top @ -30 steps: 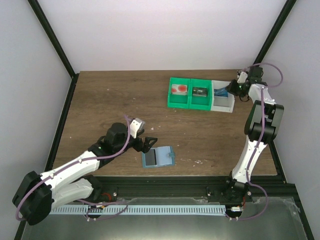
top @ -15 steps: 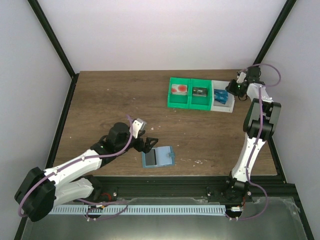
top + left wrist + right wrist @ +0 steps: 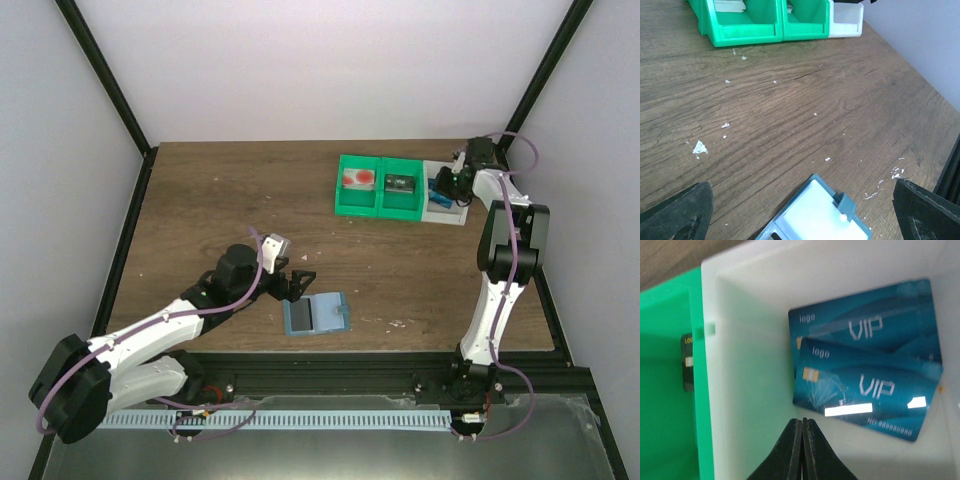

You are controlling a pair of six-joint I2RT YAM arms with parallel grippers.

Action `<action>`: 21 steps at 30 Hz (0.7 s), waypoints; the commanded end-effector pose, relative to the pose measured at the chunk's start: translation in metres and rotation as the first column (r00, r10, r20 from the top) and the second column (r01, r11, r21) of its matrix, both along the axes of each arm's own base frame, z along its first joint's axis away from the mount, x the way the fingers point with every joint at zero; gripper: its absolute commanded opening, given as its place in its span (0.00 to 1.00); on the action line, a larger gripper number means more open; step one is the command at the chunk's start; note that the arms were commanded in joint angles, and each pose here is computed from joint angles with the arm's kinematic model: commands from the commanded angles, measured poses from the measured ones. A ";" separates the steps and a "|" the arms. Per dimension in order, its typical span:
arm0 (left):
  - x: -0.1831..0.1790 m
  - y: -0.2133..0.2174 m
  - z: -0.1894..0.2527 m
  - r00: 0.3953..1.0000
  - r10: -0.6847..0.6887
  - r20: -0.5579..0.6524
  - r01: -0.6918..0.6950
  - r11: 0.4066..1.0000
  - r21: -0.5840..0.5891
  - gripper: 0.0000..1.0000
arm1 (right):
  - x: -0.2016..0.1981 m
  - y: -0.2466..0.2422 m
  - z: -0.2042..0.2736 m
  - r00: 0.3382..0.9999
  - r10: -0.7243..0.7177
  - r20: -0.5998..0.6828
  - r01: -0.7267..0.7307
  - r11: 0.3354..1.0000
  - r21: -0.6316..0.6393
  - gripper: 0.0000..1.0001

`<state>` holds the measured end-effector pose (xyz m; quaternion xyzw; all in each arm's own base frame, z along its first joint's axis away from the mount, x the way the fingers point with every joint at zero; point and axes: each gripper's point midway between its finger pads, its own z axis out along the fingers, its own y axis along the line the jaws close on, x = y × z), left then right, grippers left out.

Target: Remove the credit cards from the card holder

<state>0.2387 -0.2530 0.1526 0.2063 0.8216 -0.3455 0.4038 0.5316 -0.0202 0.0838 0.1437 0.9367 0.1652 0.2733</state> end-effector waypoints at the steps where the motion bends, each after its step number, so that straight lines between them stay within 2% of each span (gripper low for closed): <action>1: 0.006 0.001 0.015 0.999 0.022 0.029 -0.021 1.000 -0.018 1.00 | -0.019 -0.009 0.013 0.998 -0.057 -0.025 0.056 0.998 -0.037 0.03; 7: 0.004 0.002 0.011 1.000 0.020 0.015 -0.020 1.000 -0.021 1.00 | -0.032 -0.002 -0.002 0.996 -0.022 -0.081 0.019 0.999 -0.033 0.02; 21: 0.007 0.003 0.003 0.999 0.035 -0.013 -0.034 0.999 0.010 1.00 | -0.022 0.004 -0.035 0.991 0.030 -0.131 -0.032 0.999 -0.017 0.01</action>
